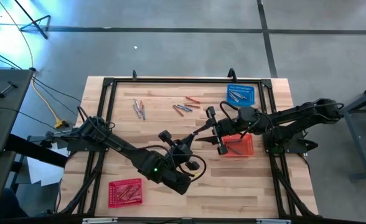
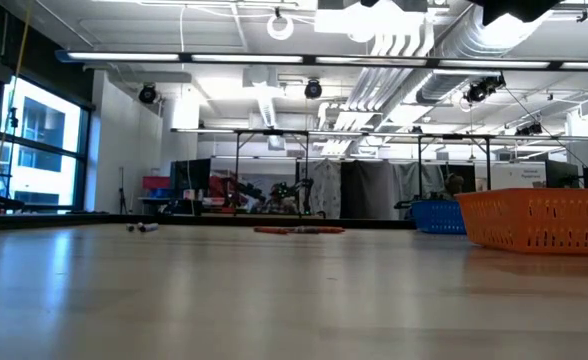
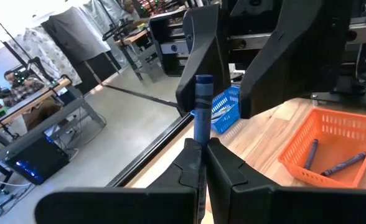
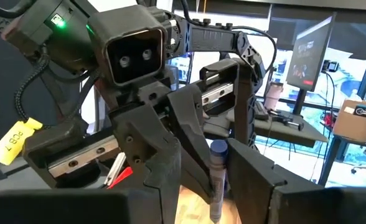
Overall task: Sort crayons
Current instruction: Put the blue crayon into the orange bin
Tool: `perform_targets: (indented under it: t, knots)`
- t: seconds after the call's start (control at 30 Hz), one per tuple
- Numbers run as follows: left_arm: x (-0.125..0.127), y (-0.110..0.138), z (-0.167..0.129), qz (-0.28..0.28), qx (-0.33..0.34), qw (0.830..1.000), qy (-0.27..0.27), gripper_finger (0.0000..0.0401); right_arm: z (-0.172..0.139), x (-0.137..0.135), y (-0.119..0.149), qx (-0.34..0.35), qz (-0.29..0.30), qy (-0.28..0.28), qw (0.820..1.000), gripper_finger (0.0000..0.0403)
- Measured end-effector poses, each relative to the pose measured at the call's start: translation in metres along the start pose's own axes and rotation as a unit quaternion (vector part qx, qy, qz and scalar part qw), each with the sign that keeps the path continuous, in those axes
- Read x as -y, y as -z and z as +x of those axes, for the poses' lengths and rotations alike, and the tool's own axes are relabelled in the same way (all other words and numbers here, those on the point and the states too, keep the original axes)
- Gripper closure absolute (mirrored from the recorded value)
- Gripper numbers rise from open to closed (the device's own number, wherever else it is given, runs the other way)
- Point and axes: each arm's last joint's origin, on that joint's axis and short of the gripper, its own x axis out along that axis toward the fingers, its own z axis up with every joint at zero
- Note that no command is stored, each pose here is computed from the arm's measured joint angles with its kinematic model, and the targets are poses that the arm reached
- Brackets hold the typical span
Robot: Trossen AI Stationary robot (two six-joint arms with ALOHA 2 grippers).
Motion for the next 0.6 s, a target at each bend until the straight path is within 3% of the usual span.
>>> perform_targets:
  t: [0.2,0.47,0.6]
  knots:
    - [-0.0002,-0.0004,0.0019,-0.003,-0.001,1.0,-0.001,0.0401,0.0,0.0003,0.0,0.0,0.002,0.006,1.0,0.0291]
    - [0.0011,-0.0025,0.0018,-0.004,0.002,1.0,0.001,0.0401,-0.0001,0.0009,-0.0003,0.0,0.002,0.015,1.0,0.0387]
    - [0.0017,-0.0042,0.0019,-0.01,0.006,1.0,0.0,0.0399,-0.0003,0.002,-0.001,0.0,0.012,0.034,0.999,0.0387]
